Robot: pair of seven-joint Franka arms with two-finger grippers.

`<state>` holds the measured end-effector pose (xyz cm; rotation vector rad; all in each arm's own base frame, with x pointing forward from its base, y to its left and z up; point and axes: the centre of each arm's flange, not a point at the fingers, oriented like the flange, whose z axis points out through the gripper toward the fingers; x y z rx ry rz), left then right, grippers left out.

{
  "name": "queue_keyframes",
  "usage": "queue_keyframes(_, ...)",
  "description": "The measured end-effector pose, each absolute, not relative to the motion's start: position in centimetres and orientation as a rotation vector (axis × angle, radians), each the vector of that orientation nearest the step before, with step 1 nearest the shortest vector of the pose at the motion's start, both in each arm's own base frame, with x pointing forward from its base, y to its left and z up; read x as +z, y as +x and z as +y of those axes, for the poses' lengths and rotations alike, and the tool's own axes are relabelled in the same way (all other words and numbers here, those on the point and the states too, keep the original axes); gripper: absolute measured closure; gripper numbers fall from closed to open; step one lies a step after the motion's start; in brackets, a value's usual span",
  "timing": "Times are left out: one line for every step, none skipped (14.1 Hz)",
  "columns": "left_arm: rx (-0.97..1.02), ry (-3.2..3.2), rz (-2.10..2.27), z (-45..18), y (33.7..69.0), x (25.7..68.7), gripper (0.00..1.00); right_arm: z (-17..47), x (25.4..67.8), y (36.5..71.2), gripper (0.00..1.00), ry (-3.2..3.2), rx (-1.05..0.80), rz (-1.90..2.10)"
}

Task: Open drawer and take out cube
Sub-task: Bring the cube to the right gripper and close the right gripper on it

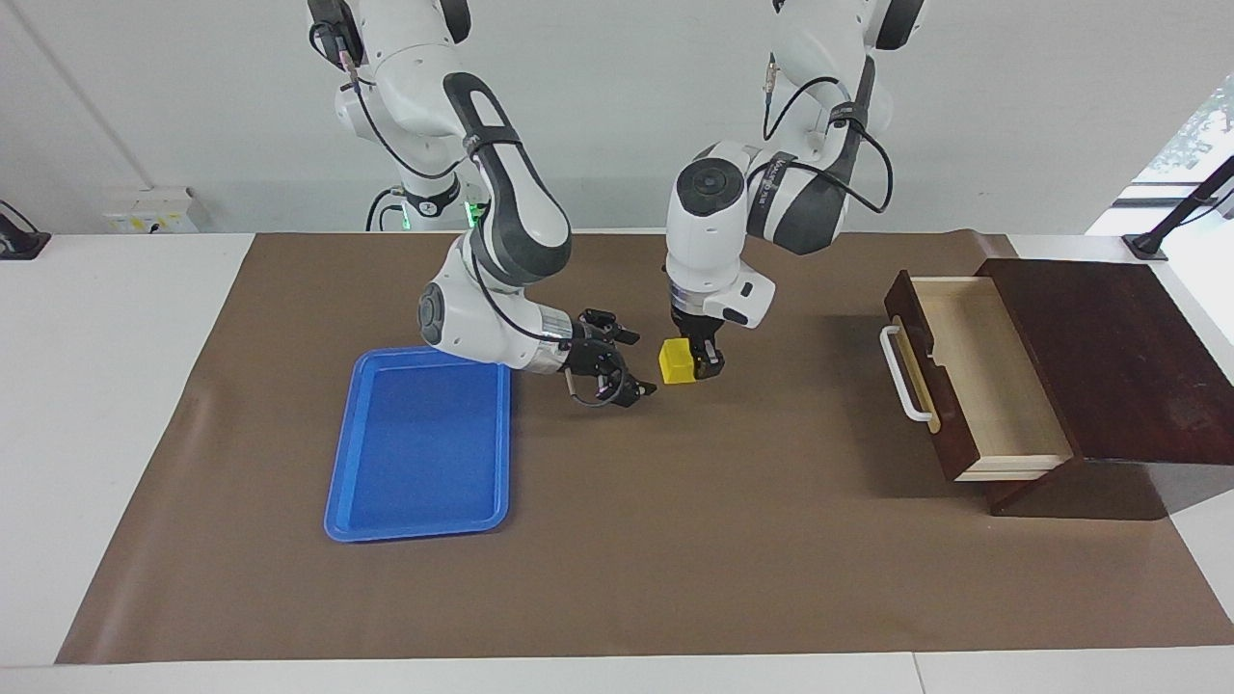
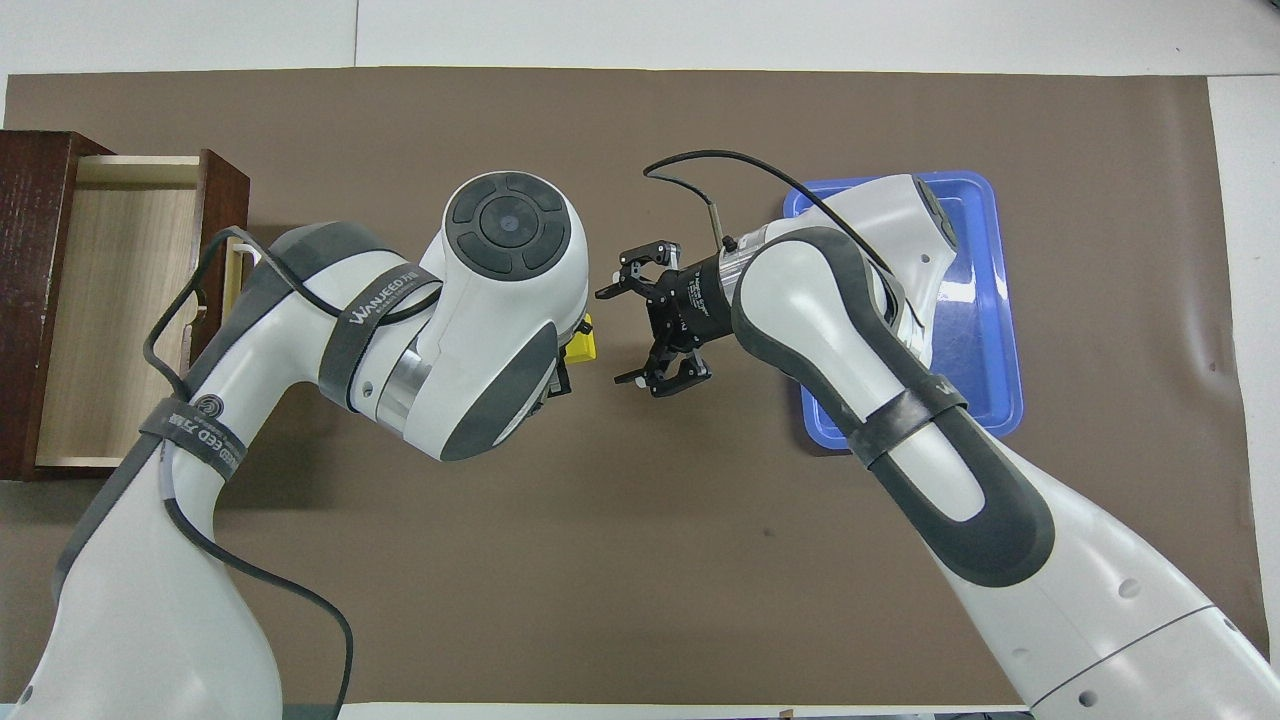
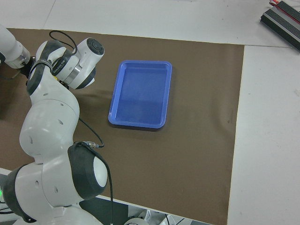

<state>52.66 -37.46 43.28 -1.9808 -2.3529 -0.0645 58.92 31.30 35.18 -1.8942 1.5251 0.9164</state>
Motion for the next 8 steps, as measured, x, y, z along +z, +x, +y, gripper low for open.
queue_keyframes(-0.065,-1.97,-2.363,-37.8,52.4,43.3,0.44,31.9,35.2,58.7,0.0,-1.9,0.911,1.52)
queue_keyframes(-0.066,-1.966,-2.367,-38.1,52.2,43.3,0.44,32.2,35.2,58.6,0.0,-1.901,0.899,1.521)
queue_keyframes(-0.066,-1.967,-2.366,-38.4,52.0,43.3,0.44,32.3,35.2,58.6,0.0,-1.901,0.895,1.521)
queue_keyframes(-0.067,-1.97,-2.362,-38.8,51.7,43.2,0.44,32.2,35.2,58.7,0.0,-1.9,0.893,1.523)
queue_keyframes(-0.067,-1.971,-2.359,-39.1,51.4,43.1,0.44,32.2,35.2,58.7,0.0,-1.899,0.893,1.524)
queue_keyframes(-0.068,-1.972,-2.357,-39.3,51.2,43.1,0.44,32.1,35.1,58.7,0.0,-1.899,0.892,1.525)
queue_keyframes(-0.068,-1.972,-2.357,-39.4,51.1,43.1,0.44,32.1,35.1,58.7,0.0,-1.899,0.893,1.525)
queue_keyframes(-0.069,-1.971,-2.358,-39.4,51.1,43.1,0.44,32.1,35.1,58.7,0.0,-1.899,0.891,1.526)
